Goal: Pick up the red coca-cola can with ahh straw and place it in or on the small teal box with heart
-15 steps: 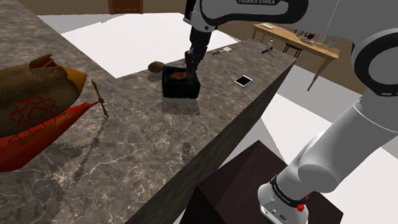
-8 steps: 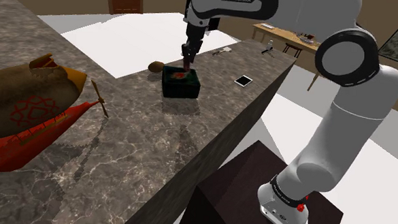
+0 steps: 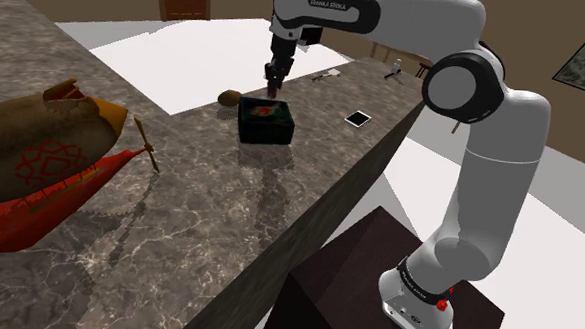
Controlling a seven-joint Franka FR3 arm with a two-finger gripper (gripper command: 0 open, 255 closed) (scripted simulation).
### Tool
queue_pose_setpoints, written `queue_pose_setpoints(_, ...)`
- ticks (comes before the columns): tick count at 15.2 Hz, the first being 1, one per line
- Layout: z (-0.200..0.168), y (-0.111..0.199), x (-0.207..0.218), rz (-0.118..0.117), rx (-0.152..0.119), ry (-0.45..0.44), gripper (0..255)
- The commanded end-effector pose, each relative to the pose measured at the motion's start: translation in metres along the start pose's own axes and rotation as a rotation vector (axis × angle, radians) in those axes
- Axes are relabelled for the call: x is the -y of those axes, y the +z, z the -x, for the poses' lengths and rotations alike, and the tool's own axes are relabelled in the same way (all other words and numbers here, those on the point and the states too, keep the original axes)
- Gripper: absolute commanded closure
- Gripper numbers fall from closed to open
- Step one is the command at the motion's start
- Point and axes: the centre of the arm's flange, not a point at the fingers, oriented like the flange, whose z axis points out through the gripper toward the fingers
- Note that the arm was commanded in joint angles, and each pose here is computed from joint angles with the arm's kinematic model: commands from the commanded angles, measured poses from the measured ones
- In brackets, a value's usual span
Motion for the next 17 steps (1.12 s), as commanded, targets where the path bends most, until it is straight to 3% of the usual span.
queue_pose_setpoints(1,0.000,0.010,0.000,0.000,-0.001,0.000,255)
queue_pose_setpoints(6,0.001,0.041,0.001,0.000,-0.001,0.000,255)
queue_pose_setpoints(14,0.001,0.041,0.001,0.000,-0.001,0.000,255)
queue_pose_setpoints(15,0.001,0.041,0.001,0.000,-0.001,0.000,0)
queue_pose_setpoints(17,0.001,0.041,0.001,0.000,-0.001,0.000,0)
